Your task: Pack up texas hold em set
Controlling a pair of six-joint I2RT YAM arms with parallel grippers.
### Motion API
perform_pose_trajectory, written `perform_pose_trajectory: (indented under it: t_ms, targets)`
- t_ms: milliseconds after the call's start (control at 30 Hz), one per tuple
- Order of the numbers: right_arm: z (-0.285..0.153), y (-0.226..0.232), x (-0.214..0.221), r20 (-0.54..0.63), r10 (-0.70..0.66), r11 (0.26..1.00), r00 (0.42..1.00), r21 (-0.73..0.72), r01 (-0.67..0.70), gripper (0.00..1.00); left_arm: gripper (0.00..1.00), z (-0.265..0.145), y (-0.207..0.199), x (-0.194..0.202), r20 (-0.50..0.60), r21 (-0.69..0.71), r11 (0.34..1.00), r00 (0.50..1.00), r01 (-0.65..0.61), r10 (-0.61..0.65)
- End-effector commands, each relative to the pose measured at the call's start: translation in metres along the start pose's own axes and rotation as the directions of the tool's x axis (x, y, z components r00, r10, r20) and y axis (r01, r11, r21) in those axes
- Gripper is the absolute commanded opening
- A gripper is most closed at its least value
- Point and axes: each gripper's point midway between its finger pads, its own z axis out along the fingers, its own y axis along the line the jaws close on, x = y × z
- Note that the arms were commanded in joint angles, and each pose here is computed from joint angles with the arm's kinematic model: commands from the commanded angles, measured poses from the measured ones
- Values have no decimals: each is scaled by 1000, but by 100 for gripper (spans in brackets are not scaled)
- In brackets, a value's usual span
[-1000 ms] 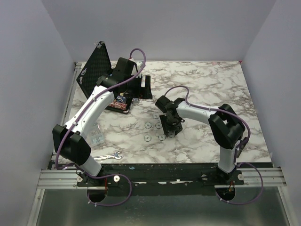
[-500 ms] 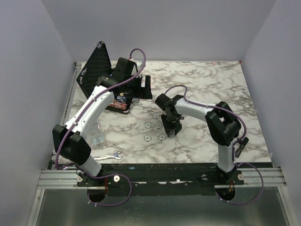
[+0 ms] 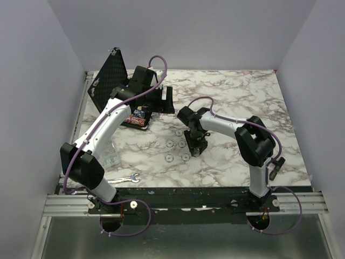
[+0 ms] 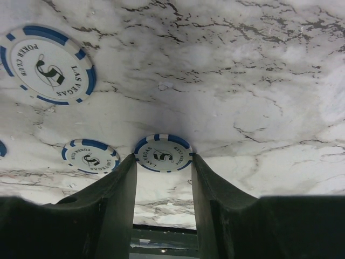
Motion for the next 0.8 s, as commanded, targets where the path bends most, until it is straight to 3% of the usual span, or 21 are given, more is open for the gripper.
perform_pose_trajectory:
  t_ms: [0, 767]
  targets:
    - [-8, 6, -12, 31, -4, 1000, 1000, -23, 5, 33, 85, -8, -8, -5, 19, 27, 999, 1000, -23, 22]
    - [-22, 55, -6, 43, -32, 988, 999, -149, 39, 33, 85, -9, -7, -6, 25, 20, 1000, 999, -23, 23]
